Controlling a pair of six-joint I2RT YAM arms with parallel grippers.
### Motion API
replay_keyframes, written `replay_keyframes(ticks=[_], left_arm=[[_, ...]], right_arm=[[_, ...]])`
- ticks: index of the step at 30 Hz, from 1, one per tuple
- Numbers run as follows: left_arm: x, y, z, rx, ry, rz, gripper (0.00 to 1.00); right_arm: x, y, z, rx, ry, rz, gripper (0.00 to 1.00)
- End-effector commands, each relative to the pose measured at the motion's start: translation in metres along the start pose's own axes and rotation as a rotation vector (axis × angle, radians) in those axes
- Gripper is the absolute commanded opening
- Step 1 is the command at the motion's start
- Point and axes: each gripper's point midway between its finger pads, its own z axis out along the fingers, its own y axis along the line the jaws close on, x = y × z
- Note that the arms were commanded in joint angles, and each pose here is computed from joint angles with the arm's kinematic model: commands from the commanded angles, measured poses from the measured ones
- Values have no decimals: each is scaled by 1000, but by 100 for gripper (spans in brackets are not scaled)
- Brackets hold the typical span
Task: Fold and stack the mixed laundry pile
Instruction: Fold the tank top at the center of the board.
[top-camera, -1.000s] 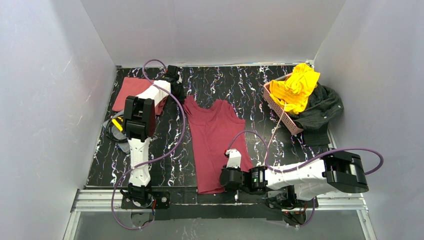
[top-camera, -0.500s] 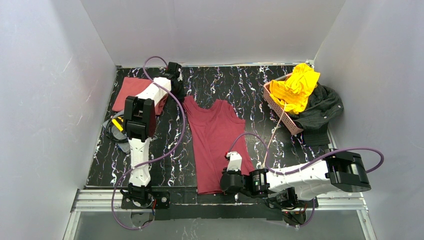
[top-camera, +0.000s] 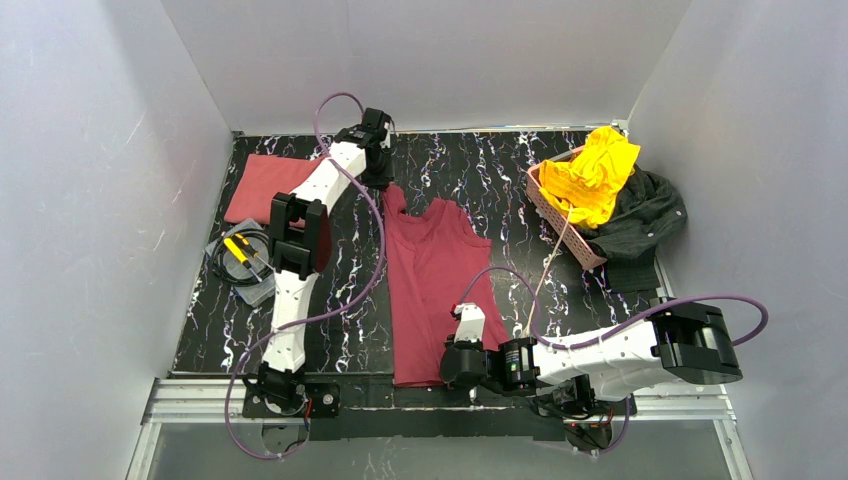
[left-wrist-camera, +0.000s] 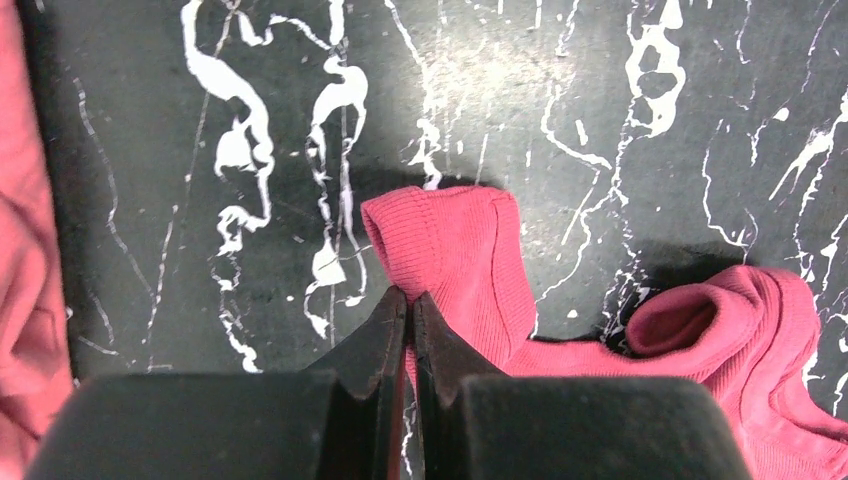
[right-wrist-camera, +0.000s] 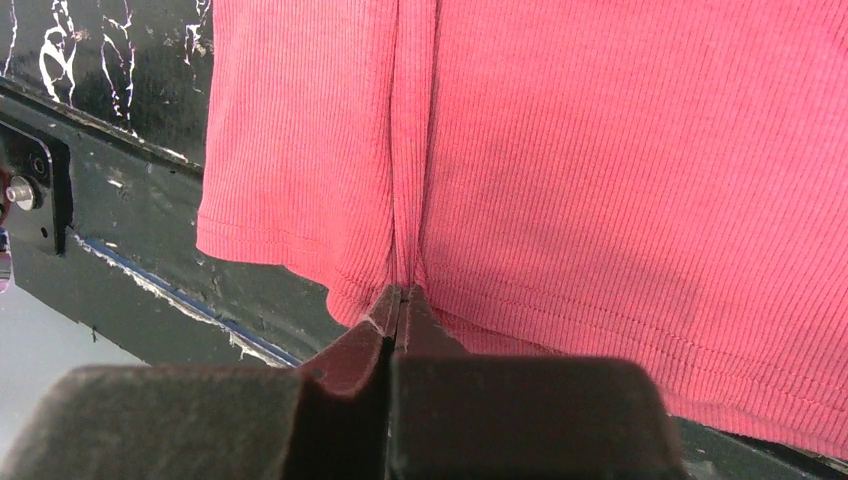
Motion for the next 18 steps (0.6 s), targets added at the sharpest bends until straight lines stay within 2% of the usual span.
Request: replay_keyframes(ticks=[1,8,14,15,18], left_arm=[[-2,-2,-1,-53,17,57,0],[0,13,-1,-141,20,97,0],[1,46,-9,-171,-3,27,0],[3,47,-9,-156,1,16,0],[10,45,-6,-128,20,12,0]], right_arm=[[0,-4,-2,10,-10,17,1],[0,-7,-3,7,-19,23,1],[-1,-3,-3,-11,-20,15,1],[-1,-2,-4,-13,-21,8,5],[-13,5,-9,-17,-52,-19,31]])
